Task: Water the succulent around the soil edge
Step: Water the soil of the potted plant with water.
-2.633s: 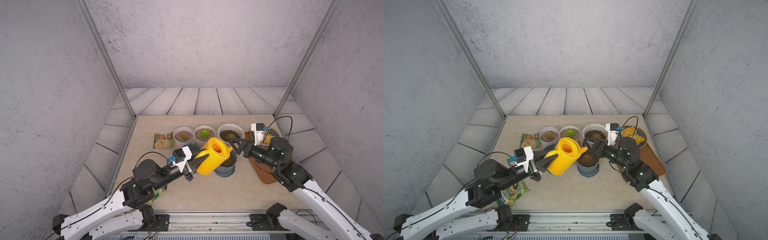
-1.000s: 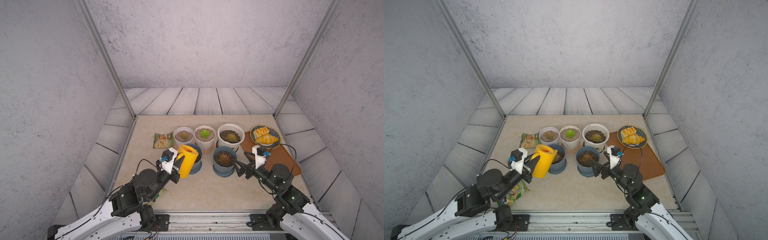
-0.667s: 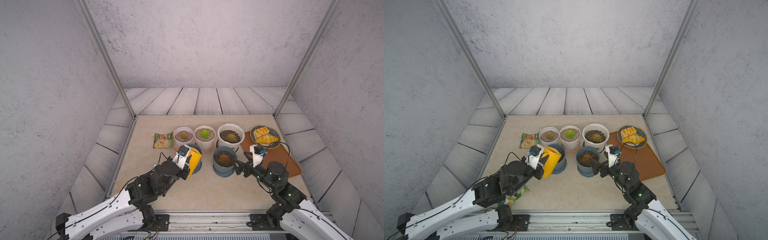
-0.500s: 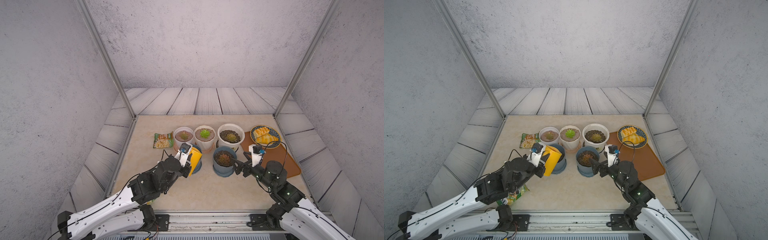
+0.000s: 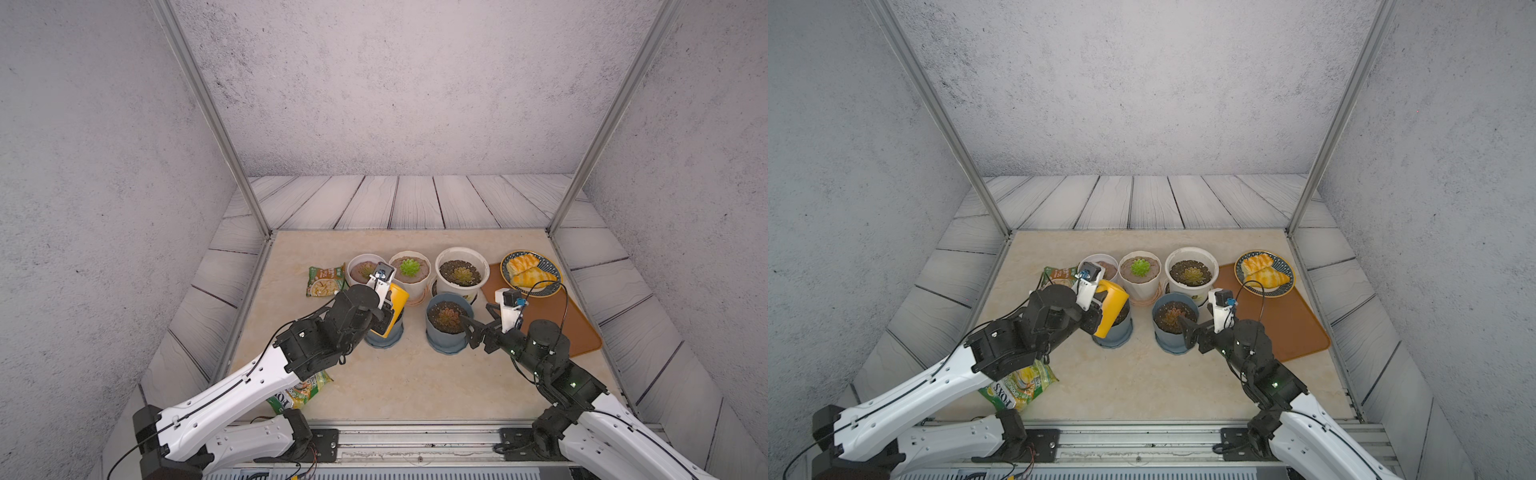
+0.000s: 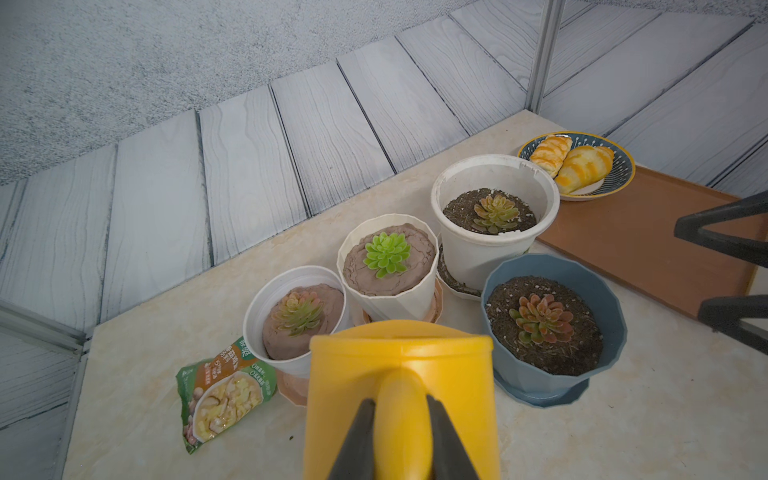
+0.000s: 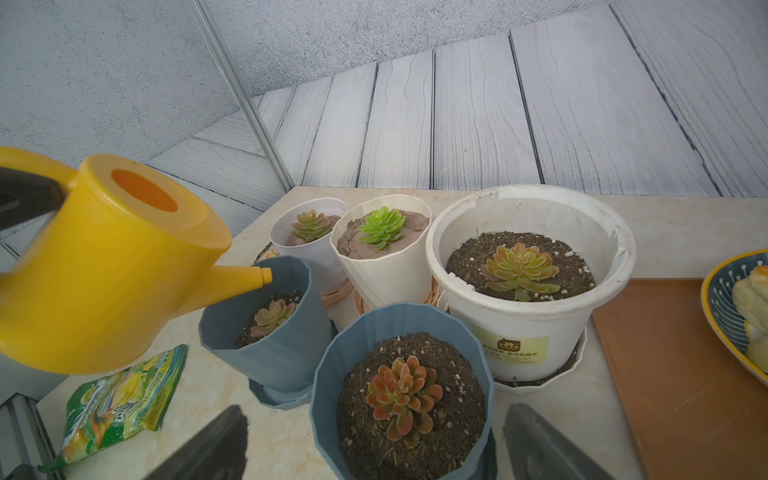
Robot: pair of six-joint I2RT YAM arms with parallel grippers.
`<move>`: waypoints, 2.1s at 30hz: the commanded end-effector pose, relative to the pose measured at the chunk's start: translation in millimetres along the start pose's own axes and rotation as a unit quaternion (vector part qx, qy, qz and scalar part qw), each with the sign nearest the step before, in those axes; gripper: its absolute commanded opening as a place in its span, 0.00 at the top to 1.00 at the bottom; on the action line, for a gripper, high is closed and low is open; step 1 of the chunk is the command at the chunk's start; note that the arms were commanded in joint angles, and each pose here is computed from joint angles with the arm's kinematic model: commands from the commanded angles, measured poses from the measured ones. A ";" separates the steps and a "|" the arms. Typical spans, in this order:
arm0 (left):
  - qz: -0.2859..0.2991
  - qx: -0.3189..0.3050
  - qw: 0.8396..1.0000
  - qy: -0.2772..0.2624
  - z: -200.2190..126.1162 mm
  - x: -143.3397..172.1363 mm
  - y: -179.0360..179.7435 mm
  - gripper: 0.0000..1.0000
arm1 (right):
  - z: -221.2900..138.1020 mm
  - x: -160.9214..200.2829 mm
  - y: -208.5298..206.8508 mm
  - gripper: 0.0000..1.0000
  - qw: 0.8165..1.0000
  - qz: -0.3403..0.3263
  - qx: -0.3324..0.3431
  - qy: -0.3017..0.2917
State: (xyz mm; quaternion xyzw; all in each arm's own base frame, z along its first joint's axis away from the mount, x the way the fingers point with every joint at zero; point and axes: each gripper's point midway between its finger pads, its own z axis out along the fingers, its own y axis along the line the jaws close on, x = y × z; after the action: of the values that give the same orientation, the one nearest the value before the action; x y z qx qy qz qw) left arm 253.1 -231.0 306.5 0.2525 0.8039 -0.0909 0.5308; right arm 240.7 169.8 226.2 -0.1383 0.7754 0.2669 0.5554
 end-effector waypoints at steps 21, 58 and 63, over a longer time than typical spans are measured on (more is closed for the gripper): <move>0.017 -0.049 0.997 0.050 41.1 -13.6 36.0 1.00 | 3.0 -0.6 -7.8 0.00 1.000 -0.008 0.025 0.002; 0.020 -0.037 0.987 0.156 -20.8 26.5 51.7 1.00 | -0.4 -4.2 1.4 0.00 1.000 -0.009 0.000 -0.002; 0.003 -0.011 0.988 0.151 -28.0 23.6 44.0 1.00 | 0.8 -2.3 0.5 0.00 1.000 -0.009 0.002 0.001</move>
State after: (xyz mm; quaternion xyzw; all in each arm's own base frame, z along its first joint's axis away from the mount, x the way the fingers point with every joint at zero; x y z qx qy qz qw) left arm 252.3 -175.3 289.6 0.2655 0.8765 -0.0172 0.4011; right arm 242.6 168.2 219.3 -0.1386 0.7839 0.2550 0.5489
